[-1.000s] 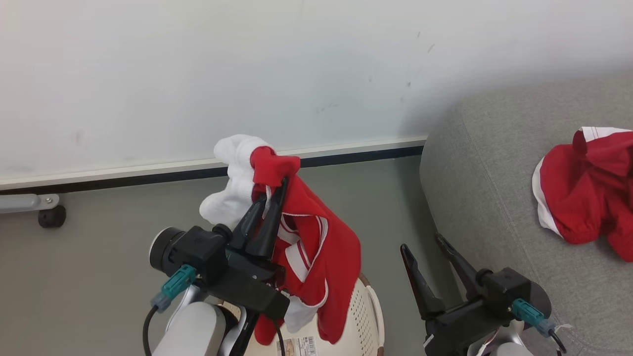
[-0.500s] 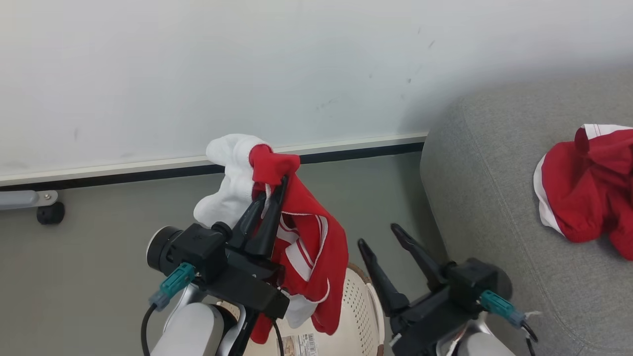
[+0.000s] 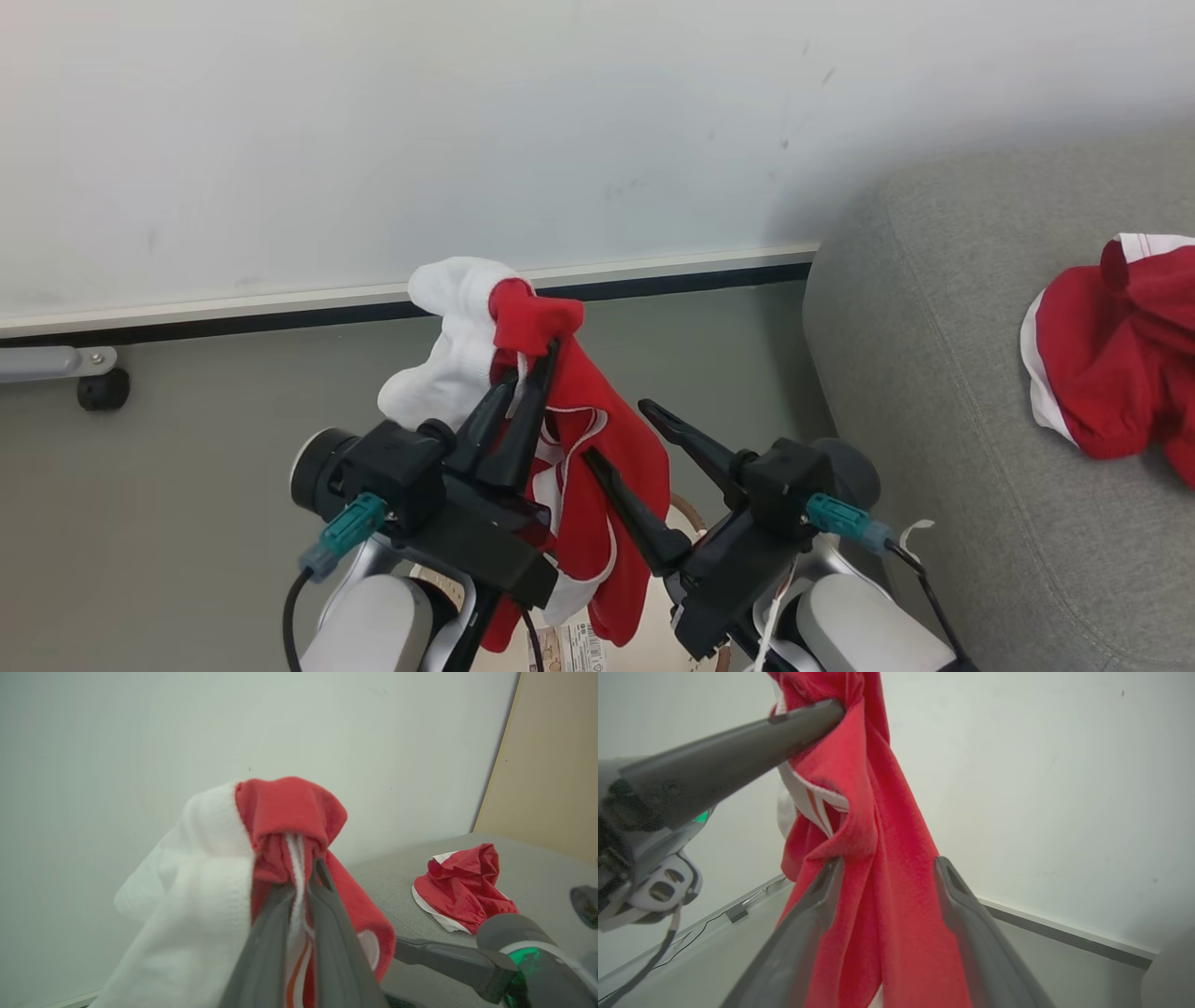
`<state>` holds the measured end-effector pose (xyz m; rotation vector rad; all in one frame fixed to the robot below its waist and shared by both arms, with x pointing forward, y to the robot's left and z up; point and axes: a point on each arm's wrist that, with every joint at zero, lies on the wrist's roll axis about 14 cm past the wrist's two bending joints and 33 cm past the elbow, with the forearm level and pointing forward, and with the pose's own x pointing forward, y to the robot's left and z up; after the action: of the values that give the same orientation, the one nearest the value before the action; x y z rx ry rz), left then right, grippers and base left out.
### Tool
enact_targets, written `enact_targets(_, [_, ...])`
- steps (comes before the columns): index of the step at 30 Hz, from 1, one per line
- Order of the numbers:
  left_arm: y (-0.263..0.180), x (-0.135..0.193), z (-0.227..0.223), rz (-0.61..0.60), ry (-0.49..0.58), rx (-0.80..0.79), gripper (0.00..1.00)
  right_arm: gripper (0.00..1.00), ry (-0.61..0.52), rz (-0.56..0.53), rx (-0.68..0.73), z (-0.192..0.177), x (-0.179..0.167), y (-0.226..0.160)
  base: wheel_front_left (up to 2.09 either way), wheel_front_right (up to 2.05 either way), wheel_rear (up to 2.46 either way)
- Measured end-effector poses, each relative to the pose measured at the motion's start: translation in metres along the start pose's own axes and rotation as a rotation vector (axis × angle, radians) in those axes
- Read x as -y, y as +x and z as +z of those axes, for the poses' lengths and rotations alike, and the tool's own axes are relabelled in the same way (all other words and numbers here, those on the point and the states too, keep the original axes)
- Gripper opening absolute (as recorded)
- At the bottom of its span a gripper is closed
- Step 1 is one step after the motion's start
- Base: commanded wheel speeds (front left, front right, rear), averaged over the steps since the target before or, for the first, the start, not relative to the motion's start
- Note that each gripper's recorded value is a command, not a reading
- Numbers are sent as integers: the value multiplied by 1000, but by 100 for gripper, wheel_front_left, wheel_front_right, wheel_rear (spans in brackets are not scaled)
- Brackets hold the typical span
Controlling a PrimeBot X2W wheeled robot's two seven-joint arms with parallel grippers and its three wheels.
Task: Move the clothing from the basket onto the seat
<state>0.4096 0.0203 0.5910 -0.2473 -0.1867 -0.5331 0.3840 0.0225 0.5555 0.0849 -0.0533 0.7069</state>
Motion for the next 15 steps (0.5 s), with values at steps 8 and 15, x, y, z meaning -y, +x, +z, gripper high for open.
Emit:
enact_targets(8, [-2,3,-1,-8,0,-10,0,100,-13,61,-79,-16,-7,15,0,0,0])
enact_targets(15, [-2,1,-2,-3,-3,-13,0,0,-28,112,-119,-23,-13,25,0,0,0])
